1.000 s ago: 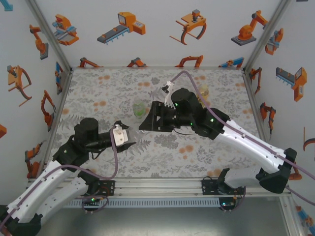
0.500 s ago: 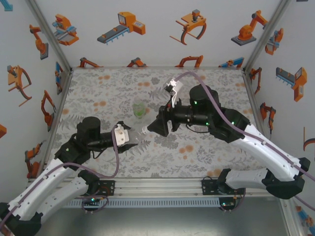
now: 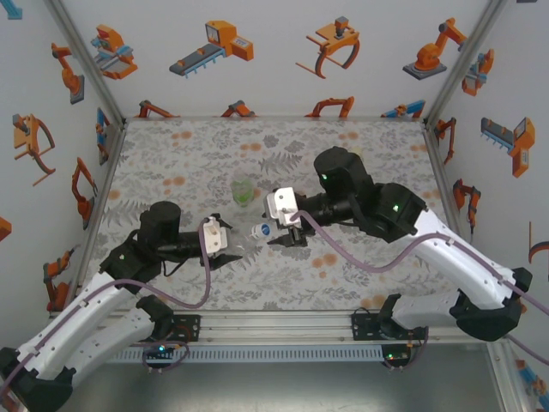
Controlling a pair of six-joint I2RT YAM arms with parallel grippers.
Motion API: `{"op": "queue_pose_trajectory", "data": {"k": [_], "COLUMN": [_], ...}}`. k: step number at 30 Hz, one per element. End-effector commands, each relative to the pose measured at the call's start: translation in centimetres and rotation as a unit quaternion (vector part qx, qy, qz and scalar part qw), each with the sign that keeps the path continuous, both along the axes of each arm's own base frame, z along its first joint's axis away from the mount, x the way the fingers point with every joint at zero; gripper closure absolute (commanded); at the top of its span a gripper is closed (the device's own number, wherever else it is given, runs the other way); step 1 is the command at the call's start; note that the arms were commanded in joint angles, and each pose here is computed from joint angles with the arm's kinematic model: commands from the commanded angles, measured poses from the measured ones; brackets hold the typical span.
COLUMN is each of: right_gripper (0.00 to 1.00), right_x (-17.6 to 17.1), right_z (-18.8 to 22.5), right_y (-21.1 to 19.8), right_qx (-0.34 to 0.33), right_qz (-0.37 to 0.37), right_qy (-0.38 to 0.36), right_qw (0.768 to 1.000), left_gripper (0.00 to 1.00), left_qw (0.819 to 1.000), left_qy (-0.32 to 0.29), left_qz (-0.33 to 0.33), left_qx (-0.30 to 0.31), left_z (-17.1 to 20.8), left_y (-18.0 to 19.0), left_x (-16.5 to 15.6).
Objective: Screw on the bottle caps
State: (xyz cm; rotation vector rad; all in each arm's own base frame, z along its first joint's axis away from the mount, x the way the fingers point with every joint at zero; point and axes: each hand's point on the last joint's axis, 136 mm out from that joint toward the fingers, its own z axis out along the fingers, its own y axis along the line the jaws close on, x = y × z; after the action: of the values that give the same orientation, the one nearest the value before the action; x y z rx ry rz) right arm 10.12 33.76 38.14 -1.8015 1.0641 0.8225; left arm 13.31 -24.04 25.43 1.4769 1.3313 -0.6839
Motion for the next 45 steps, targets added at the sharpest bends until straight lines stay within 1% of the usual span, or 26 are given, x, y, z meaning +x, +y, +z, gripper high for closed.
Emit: {"op": "queue_pose_trajectory", "data": {"k": [1,6,12,14,19,27,34,39,43,45], "right_gripper": [0.49,0.52,0.53,0.55,0.56,0.56,0.66,0.74,0.81,0.89], "right_x": [-0.8,0.0,0.6,0.7,0.5,0.5,0.0,0.2,1.1,2.1], "right_z": [-0.1,-1.4,-2.2,-2.3,-2.2,-0.8,-1.7,-2.3,-2.2,-1.8], "right_y": [0.3,0.7,0.9,1.1,1.2,1.1,1.3,1.6,2.1,2.5], "right_qx": [0.008,-0.004,-0.012,-0.014,-0.011,0.013,-0.002,0.0,0.012,0.023], "right_qz": [0.041,0.025,0.015,0.015,0.017,0.01,0.02,0.004,-0.045,-0.092], "right_qy": [-0.032,-0.036,-0.037,-0.037,-0.029,-0.033,-0.009,0.023,0.069,0.108], "right_qw": [0.999,0.999,0.999,0.999,0.999,0.999,1.0,1.0,0.997,0.99], "left_gripper": [1.0,1.0,1.0,1.0,1.0,1.0,1.0,1.0,1.0,1.0], "left_qw": [0.999,0.999,0.999,0.999,1.0,1.0,1.0,1.0,0.999,0.999], "left_qy": [-0.018,-0.016,-0.017,-0.018,-0.018,-0.015,-0.017,-0.022,-0.028,-0.033], "left_qz": [-0.021,-0.022,-0.022,-0.022,-0.019,-0.018,-0.016,-0.016,-0.012,-0.004], "left_qx": [-0.017,-0.016,-0.016,-0.017,-0.016,-0.013,-0.013,-0.016,-0.02,-0.019], "left_z": [2.0,2.0,2.0,2.0,2.0,1.9,2.0,2.2,2.4,2.4], "left_y": [-0.2,-0.2,-0.2,-0.2,-0.2,-0.2,-0.1,0.0,0.1,0.3], "left_x": [-0.7,-0.7,-0.7,-0.7,-0.6,-0.5,-0.5,-0.7,-0.6,-0.4]}}
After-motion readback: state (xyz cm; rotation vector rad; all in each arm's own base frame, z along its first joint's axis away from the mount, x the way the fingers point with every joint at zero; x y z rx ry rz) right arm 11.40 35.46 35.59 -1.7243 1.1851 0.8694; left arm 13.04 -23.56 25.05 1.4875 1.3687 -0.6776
